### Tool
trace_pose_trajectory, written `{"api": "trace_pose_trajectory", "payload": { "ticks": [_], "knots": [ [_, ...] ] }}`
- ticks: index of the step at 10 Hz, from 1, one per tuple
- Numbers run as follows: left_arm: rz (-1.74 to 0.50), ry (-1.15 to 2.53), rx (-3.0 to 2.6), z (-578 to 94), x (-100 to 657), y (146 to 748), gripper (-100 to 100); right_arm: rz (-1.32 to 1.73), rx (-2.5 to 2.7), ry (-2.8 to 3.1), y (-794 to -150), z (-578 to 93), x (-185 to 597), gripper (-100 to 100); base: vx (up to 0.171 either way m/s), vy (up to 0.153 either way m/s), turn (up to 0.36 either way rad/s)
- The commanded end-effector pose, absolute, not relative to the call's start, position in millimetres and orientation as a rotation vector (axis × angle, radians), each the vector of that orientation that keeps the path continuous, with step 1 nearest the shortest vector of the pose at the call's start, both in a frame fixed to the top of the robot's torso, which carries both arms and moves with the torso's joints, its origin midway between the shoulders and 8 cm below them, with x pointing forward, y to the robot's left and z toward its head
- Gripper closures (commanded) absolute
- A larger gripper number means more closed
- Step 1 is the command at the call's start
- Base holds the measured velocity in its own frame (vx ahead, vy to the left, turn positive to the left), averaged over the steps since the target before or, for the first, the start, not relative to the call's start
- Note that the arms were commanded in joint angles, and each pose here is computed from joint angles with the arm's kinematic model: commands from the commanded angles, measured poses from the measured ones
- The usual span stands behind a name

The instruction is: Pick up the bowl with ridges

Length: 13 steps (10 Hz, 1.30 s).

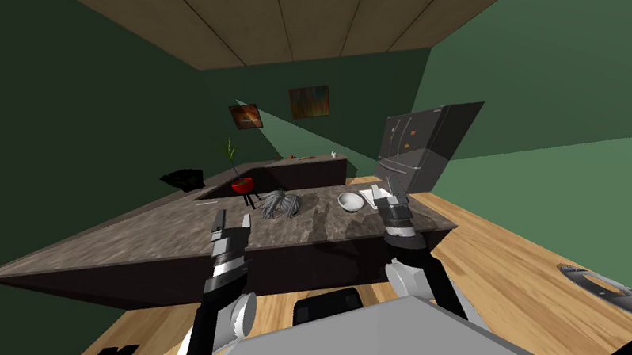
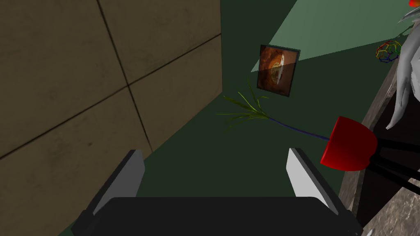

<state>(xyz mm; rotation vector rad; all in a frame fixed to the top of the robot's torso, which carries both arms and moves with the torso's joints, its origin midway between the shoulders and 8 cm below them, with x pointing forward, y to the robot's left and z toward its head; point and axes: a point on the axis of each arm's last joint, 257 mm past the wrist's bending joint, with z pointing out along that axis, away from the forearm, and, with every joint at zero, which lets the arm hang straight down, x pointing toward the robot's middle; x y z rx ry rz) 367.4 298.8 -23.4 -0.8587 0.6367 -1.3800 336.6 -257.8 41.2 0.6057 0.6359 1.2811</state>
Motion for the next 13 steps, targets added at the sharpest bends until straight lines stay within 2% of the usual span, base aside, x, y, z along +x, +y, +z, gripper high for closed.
{"api": "trace_pose_trajectory", "payload": {
  "ticks": [1,6,13],
  "knots": [
    [-1.38,0.637,-0.859,-23.4,367.4,298.8,0,1.286,0.601,0.693,-250.7,26.0,341.8,-100,-0.049,0.054,-0.03],
    [-1.38,0.636,-0.859,-23.3,367.5,298.7,0,1.289,0.595,0.924,-227.5,-45.5,355.4,-100,-0.102,0.124,-0.013],
    [-1.38,0.636,-0.859,-23.3,367.5,298.7,0,1.249,0.588,1.215,-214.9,-141.5,351.7,-100,-0.062,0.103,0.031]
  ]
}}
